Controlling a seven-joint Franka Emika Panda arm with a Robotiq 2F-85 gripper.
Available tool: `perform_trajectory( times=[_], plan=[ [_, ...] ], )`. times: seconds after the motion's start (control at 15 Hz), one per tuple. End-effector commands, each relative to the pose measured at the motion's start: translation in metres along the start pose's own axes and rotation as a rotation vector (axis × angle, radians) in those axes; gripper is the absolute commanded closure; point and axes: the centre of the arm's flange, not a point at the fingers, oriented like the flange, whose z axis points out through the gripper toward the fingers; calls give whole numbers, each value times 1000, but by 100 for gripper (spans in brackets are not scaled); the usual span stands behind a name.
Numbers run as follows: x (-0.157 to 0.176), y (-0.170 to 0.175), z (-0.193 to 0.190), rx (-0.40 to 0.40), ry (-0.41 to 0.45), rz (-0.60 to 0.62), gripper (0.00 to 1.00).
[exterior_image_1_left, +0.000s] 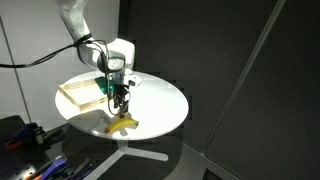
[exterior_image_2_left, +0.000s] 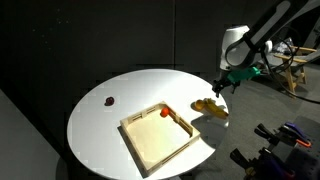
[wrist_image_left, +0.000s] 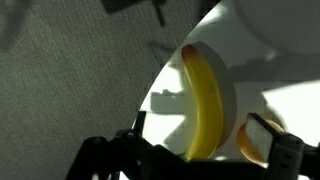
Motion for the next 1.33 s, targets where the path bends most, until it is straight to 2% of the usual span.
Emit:
perform_trajectory(
  times=[0.0,1.27],
  plan=[
    [-5,4,11,17,8,-15,0],
    [-1,-6,48,10,3,-76,0]
  ],
)
